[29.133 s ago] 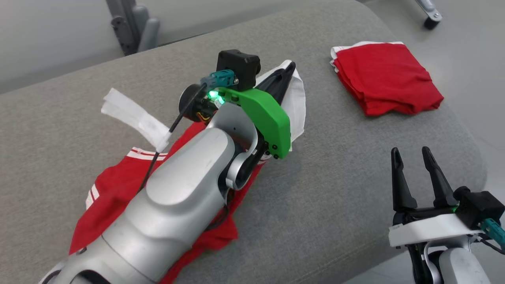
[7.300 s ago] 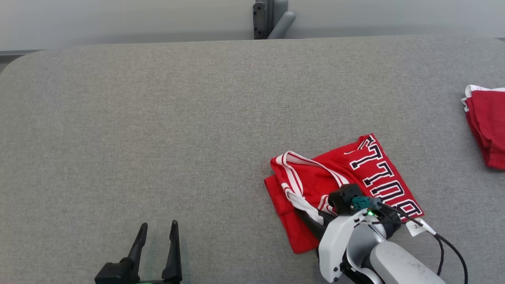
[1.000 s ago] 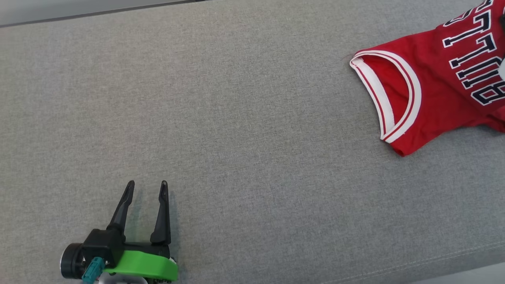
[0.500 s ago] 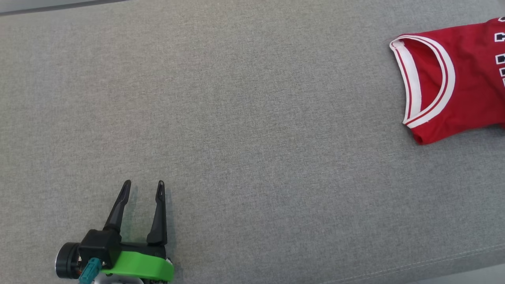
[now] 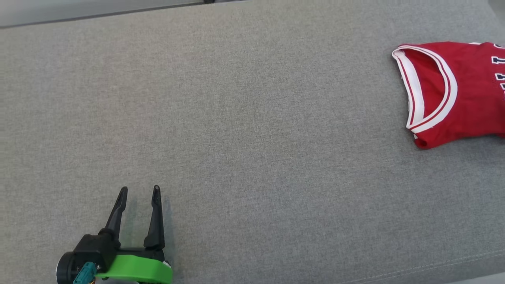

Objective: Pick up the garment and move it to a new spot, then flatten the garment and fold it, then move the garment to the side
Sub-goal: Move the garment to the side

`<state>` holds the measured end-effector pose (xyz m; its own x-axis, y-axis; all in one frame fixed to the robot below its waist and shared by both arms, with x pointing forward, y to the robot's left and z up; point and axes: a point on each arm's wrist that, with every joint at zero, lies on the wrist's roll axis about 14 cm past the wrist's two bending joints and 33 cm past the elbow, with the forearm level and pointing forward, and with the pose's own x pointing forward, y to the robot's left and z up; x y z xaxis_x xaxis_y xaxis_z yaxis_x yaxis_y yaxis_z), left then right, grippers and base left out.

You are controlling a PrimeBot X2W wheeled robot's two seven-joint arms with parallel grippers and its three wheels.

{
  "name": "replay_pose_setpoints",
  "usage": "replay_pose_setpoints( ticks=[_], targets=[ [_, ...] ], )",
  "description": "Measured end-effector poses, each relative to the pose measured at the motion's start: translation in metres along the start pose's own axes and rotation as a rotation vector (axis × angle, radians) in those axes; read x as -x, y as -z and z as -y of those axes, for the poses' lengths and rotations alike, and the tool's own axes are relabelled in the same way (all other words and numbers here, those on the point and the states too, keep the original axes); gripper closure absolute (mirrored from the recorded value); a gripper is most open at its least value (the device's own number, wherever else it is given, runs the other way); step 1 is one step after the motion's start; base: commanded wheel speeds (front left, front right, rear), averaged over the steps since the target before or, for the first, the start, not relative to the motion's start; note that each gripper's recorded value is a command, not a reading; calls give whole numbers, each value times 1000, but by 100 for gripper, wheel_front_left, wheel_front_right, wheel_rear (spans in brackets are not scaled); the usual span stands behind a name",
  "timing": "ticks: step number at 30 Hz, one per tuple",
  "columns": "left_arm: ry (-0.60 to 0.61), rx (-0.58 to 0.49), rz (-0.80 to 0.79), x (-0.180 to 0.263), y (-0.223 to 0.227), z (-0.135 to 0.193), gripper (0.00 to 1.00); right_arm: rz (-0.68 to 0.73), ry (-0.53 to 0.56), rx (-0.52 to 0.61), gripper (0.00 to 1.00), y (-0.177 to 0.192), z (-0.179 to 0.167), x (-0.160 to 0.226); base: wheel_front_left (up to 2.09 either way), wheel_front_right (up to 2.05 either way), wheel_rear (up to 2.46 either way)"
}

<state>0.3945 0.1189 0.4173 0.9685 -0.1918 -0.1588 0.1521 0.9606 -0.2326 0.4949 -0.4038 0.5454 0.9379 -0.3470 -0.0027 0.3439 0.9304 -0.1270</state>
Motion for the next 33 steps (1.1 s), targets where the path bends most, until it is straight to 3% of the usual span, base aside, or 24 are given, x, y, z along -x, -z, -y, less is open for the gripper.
replay_pose_setpoints(
  ticks=[8,13,18,27,33],
  targets=[
    [-54,47,54,26,-19,-6,0,81,-128,-119,0,12,-51,72,0,0,0],
    [-66,62,91,45,-30,-4,0,32,-226,-201,0,39,-91,141,0,0,0],
    [-73,57,110,62,-33,-3,0,5,-276,-223,0,50,-111,186,0,0,0],
    [-145,56,115,82,-30,-21,0,45,-410,-178,0,37,-159,209,0,0,0],
    [-180,60,115,89,-28,-31,0,62,-419,-138,0,33,-164,207,0,0,0]
  ],
)
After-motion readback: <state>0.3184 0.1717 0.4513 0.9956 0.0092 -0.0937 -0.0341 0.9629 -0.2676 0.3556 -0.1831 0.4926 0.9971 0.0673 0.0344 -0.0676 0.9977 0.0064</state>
